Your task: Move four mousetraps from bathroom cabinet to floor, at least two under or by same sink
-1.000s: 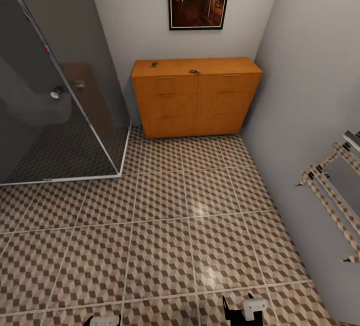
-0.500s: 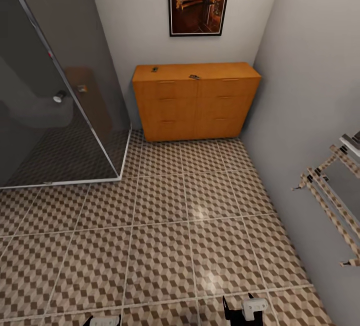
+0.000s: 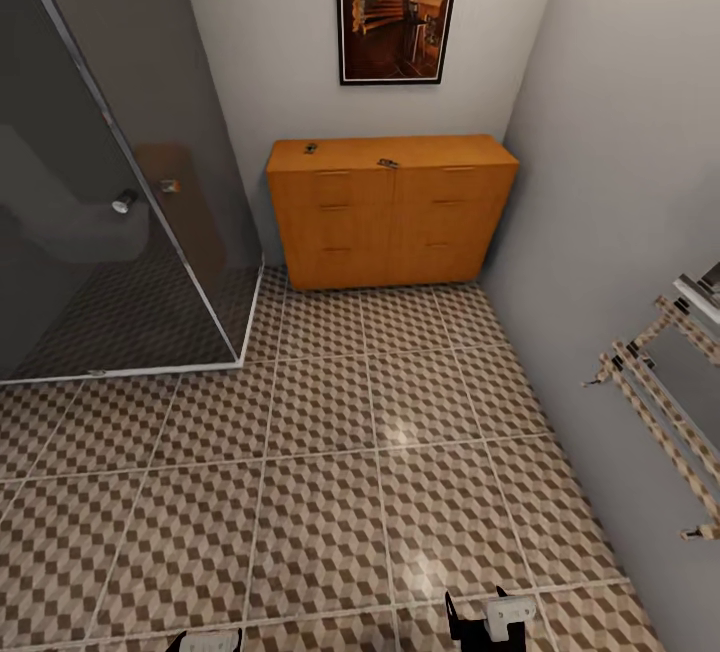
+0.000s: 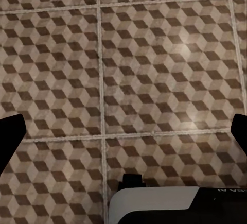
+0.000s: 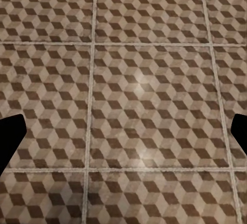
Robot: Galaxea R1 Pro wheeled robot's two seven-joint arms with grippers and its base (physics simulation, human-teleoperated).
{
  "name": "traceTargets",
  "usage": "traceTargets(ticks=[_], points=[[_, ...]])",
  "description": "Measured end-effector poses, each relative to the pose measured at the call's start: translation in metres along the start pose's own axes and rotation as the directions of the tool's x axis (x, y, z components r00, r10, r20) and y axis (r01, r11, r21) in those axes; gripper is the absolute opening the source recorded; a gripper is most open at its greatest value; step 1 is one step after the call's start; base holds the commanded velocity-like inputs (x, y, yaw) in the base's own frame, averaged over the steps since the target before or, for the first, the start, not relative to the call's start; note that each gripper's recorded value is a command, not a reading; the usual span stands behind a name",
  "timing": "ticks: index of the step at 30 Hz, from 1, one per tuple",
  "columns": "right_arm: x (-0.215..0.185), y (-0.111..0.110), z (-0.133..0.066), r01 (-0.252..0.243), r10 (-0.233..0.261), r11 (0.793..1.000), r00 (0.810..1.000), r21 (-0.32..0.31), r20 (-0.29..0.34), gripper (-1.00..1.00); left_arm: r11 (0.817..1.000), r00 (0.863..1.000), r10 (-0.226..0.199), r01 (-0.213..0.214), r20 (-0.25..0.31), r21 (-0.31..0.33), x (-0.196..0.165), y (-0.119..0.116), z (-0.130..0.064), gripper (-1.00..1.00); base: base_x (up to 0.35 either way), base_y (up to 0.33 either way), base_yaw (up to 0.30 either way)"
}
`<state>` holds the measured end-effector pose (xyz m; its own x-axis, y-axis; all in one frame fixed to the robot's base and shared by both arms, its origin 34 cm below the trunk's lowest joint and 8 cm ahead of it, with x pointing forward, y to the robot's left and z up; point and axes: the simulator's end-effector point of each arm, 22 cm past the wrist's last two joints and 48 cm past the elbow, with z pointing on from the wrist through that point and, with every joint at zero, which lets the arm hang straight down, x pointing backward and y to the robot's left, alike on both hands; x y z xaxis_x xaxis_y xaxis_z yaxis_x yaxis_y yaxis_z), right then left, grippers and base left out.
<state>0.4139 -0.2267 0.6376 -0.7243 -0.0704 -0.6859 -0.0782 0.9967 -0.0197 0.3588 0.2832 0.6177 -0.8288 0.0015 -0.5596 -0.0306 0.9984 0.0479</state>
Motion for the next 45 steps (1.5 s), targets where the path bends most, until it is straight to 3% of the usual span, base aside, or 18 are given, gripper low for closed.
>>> traceTargets(ticks=[40,45], points=[[-0.030,-0.002,0.001,0.002,-0.003,1.000,0.998,0.004,0.063,1.00,1.000,0.998,-0.003,0.003,0.064,0.000,-0.029,0.000,0.000,1.00,0.000,0.000,0.000],[-0.034,-0.003,0.001,0.003,-0.004,1.000,0.997,0.006,0.071,1.00,1.000,0.997,0.005,-0.004,0.072,-0.014,-0.033,0.012,0.000,1.00,0.000,0.000,0.000]])
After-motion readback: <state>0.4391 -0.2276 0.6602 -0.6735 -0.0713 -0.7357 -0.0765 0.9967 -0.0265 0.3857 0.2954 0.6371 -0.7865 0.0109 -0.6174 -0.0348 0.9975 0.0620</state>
